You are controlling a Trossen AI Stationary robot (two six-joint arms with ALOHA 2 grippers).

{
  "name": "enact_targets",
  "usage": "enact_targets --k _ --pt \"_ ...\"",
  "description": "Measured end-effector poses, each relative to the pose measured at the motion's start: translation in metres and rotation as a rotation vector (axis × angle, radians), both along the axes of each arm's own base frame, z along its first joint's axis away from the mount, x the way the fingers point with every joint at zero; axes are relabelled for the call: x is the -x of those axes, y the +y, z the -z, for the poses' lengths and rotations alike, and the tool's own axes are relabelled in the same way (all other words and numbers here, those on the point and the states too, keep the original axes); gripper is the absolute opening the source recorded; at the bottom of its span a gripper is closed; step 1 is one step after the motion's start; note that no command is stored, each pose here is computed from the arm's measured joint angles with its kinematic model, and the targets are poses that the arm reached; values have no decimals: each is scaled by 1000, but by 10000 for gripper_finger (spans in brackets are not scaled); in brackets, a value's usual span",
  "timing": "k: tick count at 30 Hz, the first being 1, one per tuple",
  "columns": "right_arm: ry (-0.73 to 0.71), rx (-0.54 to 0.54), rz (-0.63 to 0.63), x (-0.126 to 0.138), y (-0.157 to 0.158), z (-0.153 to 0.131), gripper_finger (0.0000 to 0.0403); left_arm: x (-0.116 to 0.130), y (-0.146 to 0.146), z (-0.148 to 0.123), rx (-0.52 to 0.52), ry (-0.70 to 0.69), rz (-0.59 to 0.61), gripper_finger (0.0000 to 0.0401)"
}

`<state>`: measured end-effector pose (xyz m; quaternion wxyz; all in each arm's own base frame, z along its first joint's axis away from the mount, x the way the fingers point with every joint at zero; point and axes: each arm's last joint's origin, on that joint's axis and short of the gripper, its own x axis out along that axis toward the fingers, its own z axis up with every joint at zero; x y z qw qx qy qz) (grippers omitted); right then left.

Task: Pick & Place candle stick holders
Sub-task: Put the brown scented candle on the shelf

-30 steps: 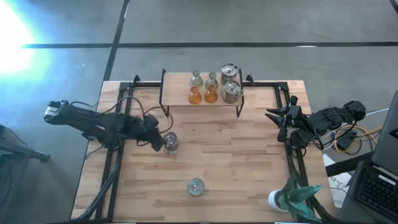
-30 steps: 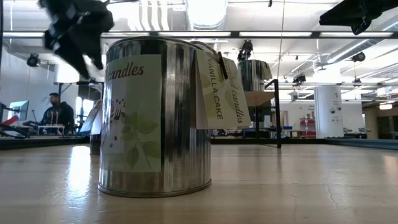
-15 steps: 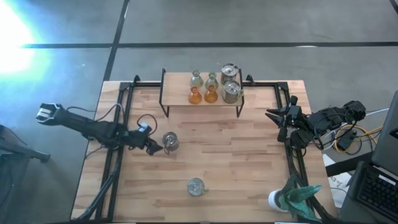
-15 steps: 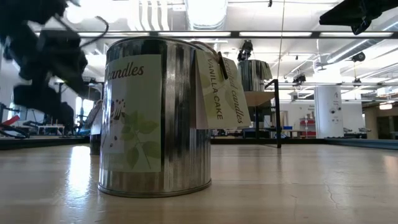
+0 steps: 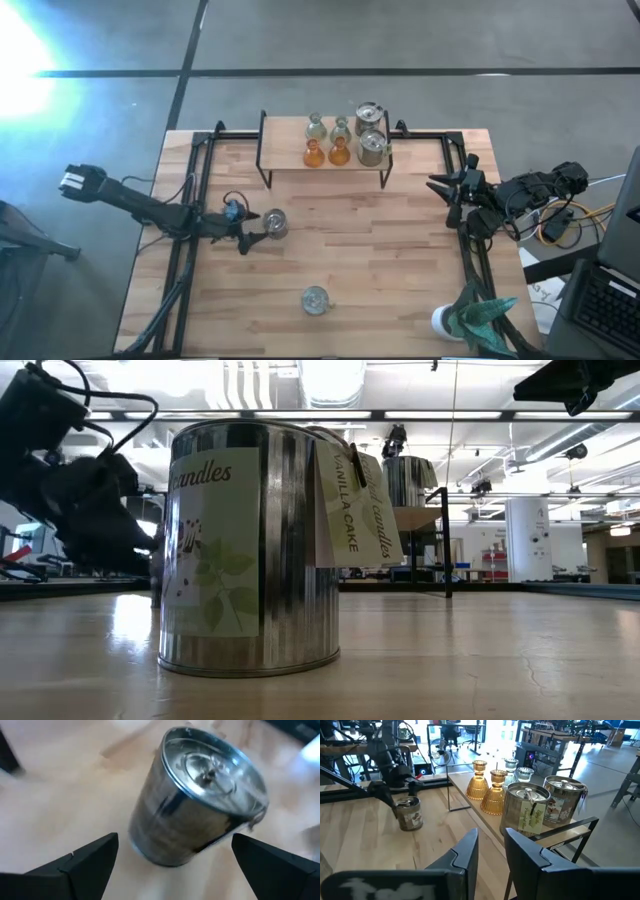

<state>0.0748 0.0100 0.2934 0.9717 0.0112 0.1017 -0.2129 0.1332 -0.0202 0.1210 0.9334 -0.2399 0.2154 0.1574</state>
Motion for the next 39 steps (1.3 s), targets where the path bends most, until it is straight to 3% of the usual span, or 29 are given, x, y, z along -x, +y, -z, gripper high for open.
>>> enact_targets --k 3,6,21,30,34,39 --pt "0 0 0 0 0 0 91 -1 1 2 -123 32 20 393" --pt "0 0 0 0 0 0 85 -3 0 4 -182 56 67 392" --pt "0 0 0 0 0 0 63 -21 -5 8 -269 1 135 394" --pt "0 0 0 0 0 0 78 -36 -10 7 -305 -51 206 394" --pt "-1 -1 0 0 0 0 85 -45 -11 8 -367 -21 240 394" --pt "-1 -1 0 0 0 0 91 -58 -14 12 -368 -3 308 394"
